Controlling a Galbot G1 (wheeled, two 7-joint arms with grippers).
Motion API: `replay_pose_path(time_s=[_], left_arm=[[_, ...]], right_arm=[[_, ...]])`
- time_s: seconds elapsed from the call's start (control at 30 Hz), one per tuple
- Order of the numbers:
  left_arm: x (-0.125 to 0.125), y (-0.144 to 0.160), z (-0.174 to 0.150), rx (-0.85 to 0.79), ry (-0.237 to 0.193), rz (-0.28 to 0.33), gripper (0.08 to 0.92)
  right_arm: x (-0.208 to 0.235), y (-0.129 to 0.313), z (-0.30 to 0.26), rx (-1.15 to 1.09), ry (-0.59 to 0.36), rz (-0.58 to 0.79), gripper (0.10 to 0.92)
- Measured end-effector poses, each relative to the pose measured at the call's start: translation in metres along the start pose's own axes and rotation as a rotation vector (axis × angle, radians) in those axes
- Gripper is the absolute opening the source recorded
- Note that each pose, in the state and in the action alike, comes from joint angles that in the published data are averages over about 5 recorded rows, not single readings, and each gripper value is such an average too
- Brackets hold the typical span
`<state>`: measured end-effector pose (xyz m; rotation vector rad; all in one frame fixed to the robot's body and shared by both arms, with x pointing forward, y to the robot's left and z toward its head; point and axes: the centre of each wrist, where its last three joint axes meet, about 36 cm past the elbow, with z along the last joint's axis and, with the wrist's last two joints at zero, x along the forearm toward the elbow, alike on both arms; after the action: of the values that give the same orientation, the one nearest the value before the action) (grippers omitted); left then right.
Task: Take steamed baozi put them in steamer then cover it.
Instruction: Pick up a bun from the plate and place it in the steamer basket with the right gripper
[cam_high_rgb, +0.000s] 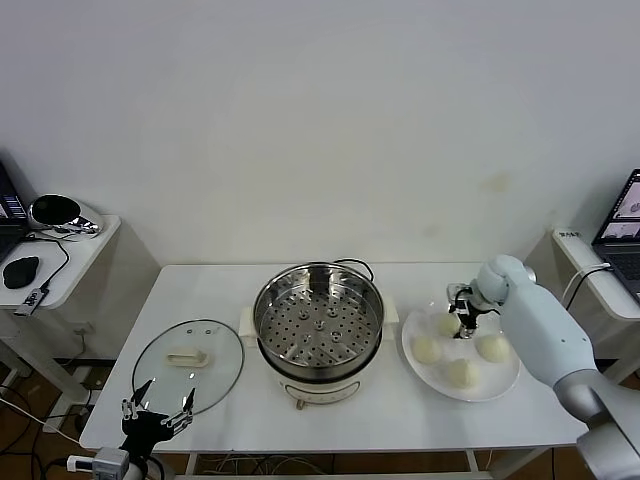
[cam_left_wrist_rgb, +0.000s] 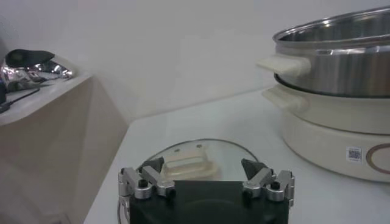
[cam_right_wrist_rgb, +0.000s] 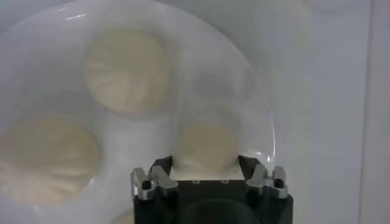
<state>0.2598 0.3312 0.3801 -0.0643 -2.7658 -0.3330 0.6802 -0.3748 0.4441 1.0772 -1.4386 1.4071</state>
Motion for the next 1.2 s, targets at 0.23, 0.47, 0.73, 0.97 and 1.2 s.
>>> replay_pose_path(time_s=[0.23,0.47,0.73,0.97,1.2], left_arm=[[-0.001,-0.002,0.000,0.000,-0.001,0.006,0.823],[-0.004,-0.005,0.001,0.012,-0.008,0.001,0.823],[-0.001,-0.005,0.005,0.023,-0.007,-0.013,0.823],[0.002,-0.002,0.002,0.042,-0.021,-0.034,0.823],[0.005,0.000,0.003,0.063,-0.027,-0.051,0.823]], right_arm=[[0.023,-0.008,0.005,-0.005,-0.009,0.017,0.611],[0.073,-0.031,-0.004,0.021,-0.042,0.047,0.611],[0.148,-0.078,-0.048,0.077,-0.132,0.071,0.611],[0.194,-0.116,-0.106,0.177,-0.234,0.044,0.563],[0.206,-0.141,-0.163,0.380,-0.328,-0.014,0.530]])
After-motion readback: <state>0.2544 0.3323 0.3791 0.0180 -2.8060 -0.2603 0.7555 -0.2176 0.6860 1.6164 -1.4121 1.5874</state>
